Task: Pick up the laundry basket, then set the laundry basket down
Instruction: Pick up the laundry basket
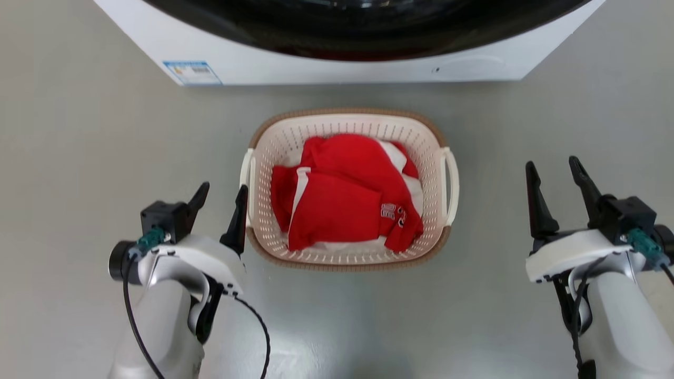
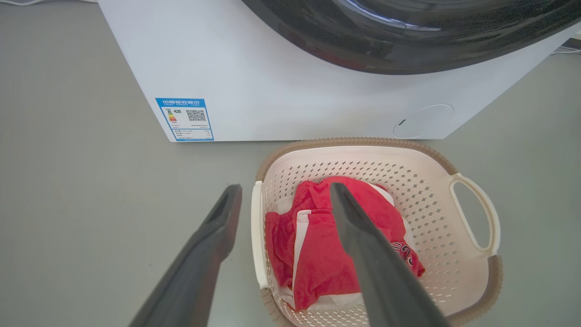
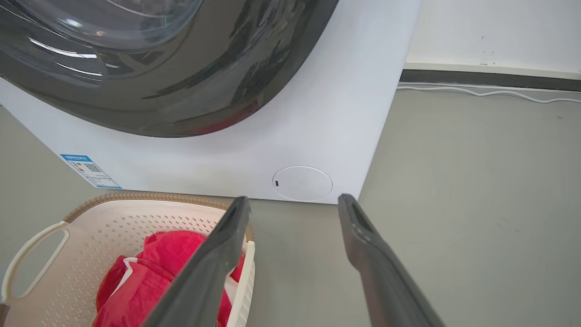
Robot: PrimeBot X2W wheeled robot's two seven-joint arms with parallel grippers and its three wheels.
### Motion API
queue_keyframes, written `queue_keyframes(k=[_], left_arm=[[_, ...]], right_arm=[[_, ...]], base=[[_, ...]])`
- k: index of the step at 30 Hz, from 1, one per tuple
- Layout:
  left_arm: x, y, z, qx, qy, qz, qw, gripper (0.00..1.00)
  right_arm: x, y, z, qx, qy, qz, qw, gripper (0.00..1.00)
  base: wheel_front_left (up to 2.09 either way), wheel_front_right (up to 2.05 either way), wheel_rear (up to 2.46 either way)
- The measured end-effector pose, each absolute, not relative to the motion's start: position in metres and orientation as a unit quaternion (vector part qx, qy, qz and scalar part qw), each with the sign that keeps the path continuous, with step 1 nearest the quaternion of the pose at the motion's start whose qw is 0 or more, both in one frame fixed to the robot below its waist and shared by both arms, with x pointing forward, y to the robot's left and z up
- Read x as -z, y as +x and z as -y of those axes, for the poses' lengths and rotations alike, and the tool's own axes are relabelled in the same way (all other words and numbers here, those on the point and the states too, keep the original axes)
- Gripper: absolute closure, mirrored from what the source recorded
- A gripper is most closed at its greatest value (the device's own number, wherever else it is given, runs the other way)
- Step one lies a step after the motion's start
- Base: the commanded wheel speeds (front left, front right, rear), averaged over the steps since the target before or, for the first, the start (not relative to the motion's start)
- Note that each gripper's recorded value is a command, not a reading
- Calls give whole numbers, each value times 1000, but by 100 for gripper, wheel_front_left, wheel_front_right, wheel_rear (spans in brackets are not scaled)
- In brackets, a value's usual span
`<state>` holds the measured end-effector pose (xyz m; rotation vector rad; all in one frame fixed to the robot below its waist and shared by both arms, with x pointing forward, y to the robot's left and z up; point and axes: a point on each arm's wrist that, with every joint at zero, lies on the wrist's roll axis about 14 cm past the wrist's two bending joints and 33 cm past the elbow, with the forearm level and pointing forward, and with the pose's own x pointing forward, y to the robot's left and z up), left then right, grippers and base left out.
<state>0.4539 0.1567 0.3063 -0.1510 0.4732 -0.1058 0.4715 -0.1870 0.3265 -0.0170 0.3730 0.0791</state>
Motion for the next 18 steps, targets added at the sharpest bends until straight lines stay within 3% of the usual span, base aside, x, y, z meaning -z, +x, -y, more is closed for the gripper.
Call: queue_keyframes(k=[18], left_arm=[[-241, 486, -150, 73, -64, -294, 951, 0]], right_arm=[[-253, 493, 168, -62, 2, -250, 966, 0]], base=[[0, 0, 0]])
